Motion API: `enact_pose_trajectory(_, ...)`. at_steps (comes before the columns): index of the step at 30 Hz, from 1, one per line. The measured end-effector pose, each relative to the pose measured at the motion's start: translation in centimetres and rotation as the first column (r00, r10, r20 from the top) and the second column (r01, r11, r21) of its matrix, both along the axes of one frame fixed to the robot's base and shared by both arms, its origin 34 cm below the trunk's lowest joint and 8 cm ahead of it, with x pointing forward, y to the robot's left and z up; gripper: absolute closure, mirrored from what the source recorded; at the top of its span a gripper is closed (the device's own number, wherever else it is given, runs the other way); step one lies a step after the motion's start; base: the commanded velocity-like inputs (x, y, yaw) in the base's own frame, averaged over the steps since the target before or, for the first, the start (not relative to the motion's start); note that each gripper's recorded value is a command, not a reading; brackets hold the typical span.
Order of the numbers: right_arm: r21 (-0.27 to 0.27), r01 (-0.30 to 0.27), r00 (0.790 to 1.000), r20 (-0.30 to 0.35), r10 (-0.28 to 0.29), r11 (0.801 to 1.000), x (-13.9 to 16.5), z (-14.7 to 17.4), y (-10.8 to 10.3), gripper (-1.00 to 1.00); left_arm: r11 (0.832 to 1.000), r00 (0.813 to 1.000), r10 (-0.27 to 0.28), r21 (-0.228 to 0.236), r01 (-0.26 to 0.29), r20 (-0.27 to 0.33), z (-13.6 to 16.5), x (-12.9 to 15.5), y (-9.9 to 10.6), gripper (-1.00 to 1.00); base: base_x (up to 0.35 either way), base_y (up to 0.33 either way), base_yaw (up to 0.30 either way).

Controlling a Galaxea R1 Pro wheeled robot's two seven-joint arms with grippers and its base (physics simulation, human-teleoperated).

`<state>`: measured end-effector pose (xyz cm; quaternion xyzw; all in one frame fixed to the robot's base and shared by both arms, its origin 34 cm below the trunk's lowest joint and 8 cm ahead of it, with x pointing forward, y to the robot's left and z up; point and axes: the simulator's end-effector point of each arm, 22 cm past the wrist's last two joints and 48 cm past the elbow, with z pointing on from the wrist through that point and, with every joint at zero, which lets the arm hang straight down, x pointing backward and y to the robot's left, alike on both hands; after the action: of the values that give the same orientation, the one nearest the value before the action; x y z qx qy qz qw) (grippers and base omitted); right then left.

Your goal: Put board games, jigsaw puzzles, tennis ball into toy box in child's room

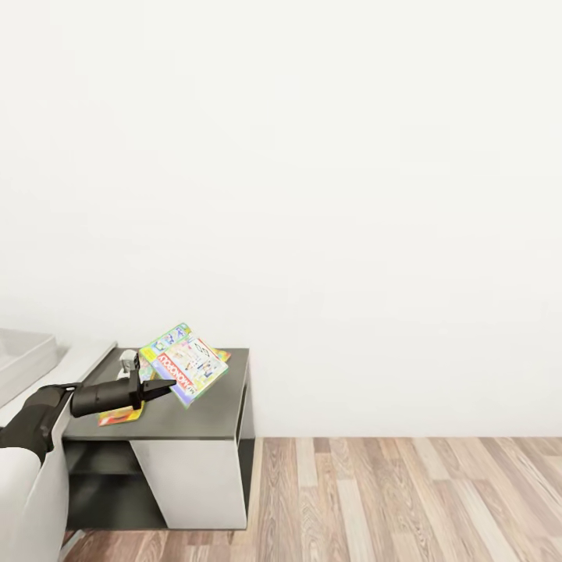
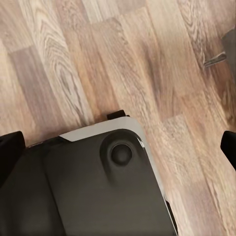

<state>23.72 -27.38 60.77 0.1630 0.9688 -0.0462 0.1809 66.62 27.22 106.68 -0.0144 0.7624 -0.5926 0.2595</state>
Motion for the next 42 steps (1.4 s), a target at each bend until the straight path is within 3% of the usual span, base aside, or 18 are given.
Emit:
enact_pose_trajectory(16, 0.023, 0.011, 1.000, 0.000, -0.011, 1.000, 0.0, 0.0, 1.4, -1.00, 1.000, 1.000, -0.001, 0.001, 0.001, 0.000, 0.0, 0.0, 0.0, 1.00, 0.222, 0.000, 0.000)
enact_pose_trajectory(23, 0.066, 0.019, 1.000, -0.002, -0.019, 0.998, -0.1, 0.0, 4.6, -1.00, 1.000, 1.000, -0.002, 0.001, 0.002, 0.000, 0.0, -0.1, 0.0, 1.00, 0.189, 0.000, 0.000)
enact_pose_trajectory(26, 0.067, 0.031, 0.999, -0.032, -0.029, 0.997, -0.1, -0.3, 3.7, -1.00, 1.000, 1.000, -0.001, 0.001, 0.001, 0.000, 0.0, 0.0, 0.0, 1.00, 0.055, 0.000, 0.000)
enact_pose_trajectory(28, 0.062, 0.051, 0.997, -0.053, -0.048, 0.997, 1.9, -0.4, 1.6, -1.00, 1.000, 1.000, -0.001, 0.000, 0.001, 0.001, 0.0, 0.0, 0.1, 1.00, -0.042, 0.000, 0.000)
enact_pose_trajectory(31, 0.063, 0.150, 0.987, -0.073, -0.145, 0.987, 7.8, 0.3, -4.0, -1.00, 1.000, 1.000, -0.001, -0.001, 0.001, 0.001, 0.1, 0.0, 0.1, 1.00, -0.098, 0.000, 0.000)
enact_pose_trajectory(33, 0.076, 0.198, 0.980, -0.044, -0.195, 0.977, 11.4, 1.4, -6.3, -1.00, 1.000, 1.000, -0.001, -0.001, 0.001, 0.001, 0.1, 0.0, 0.1, 1.00, -0.040, 0.000, 0.000)
enact_pose_trajectory(34, 0.094, 0.216, 0.976, 0.006, -0.218, 0.972, 15.1, 2.8, -7.8, -1.00, 1.000, 1.000, 0.000, -0.001, 0.000, 0.001, 0.1, 0.0, 0.1, 1.00, -0.018, 0.000, 0.000)
enact_pose_trajectory(38, 0.136, 0.177, 0.960, 0.194, -0.201, 0.975, 25.2, 8.3, -9.4, -1.00, 1.000, 1.000, -0.004, -0.009, 0.004, 0.007, 0.4, -0.1, 0.1, 1.00, -0.006, 0.000, 0.000)
enact_pose_trajectory(40, 0.152, 0.142, 0.946, 0.270, -0.180, 0.978, 28.9, 11.2, -9.3, -1.00, 1.000, 1.000, -0.005, -0.011, 0.005, 0.009, 0.5, -0.1, 0.1, 1.00, -0.001, 0.000, 0.000)
enact_pose_trajectory(42, 0.157, 0.125, 0.939, 0.301, -0.168, 0.980, 30.2, 12.4, -9.1, -1.00, 1.000, 1.000, -0.006, -0.012, 0.006, 0.009, 0.5, -0.1, 0.1, 1.00, 0.000, 0.000, 0.000)
